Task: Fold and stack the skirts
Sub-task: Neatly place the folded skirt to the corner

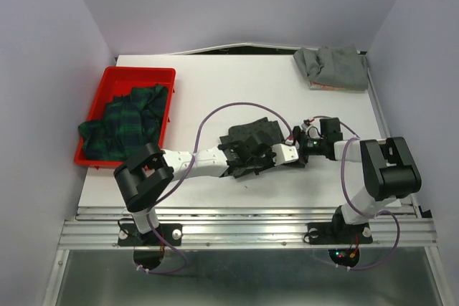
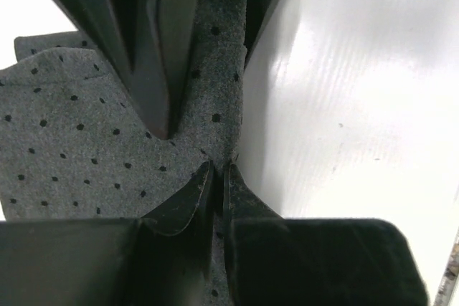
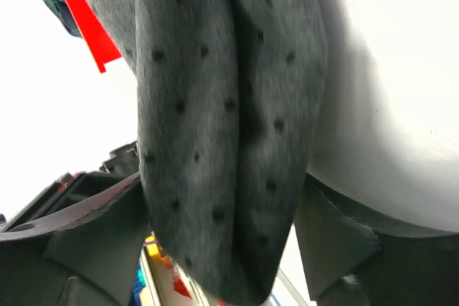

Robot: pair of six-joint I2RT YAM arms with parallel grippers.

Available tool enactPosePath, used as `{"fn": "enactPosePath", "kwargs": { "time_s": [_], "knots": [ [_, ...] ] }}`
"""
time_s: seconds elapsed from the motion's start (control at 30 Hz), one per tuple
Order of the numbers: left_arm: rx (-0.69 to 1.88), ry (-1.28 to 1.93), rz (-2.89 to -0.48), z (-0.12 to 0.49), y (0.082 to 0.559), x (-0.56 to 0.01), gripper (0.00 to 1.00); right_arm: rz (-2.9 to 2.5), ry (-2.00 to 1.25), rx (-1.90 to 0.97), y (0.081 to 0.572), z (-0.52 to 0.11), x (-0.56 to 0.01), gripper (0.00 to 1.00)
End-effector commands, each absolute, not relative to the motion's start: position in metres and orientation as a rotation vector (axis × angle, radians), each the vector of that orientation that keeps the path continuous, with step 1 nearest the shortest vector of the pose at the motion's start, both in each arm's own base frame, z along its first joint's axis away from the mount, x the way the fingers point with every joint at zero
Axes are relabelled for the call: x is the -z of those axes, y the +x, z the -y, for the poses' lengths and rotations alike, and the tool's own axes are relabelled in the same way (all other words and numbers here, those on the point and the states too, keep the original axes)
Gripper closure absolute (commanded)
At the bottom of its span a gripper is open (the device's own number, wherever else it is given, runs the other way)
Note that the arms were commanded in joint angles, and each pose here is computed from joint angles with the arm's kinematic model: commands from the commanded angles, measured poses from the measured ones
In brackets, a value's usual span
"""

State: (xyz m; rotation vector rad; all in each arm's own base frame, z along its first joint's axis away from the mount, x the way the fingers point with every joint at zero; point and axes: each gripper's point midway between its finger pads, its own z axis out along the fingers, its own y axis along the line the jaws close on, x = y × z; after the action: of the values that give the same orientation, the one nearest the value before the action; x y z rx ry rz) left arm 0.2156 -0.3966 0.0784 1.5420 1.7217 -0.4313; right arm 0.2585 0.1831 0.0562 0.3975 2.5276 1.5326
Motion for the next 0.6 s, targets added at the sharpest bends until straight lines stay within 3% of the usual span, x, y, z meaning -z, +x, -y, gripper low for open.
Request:
{"fn": "enactPosePath", "kwargs": {
  "time_s": [0.0, 0.03, 0.13, 0.33, 0.57],
  "knots": [
    [0.483, 1.472, -1.659, 0.416, 0.228, -0.104, 1.00, -2.479, 0.364, -1.537, 0.267, -0.185, -0.060, 0.28],
    [0.485, 1.471, -1.657, 0.416, 0.228, -0.104, 1.00, -2.482, 0.348, -1.543, 0.266, -0.188, -0.059, 0.34],
    [0.495, 1.463, -1.653, 0.418, 0.230, -0.105, 1.00, -2.468, 0.339, -1.529, 0.270, -0.187, -0.059, 0.37],
    [0.511, 1.461, -1.652, 0.420, 0.229, -0.107, 1.00, -2.483, 0.347, -1.519, 0.274, -0.192, -0.054, 0.24],
    [0.528, 1.460, -1.645, 0.423, 0.228, -0.109, 1.00, -2.410, 0.347, -1.511, 0.286, -0.195, -0.056, 0.28]
  ]
}}
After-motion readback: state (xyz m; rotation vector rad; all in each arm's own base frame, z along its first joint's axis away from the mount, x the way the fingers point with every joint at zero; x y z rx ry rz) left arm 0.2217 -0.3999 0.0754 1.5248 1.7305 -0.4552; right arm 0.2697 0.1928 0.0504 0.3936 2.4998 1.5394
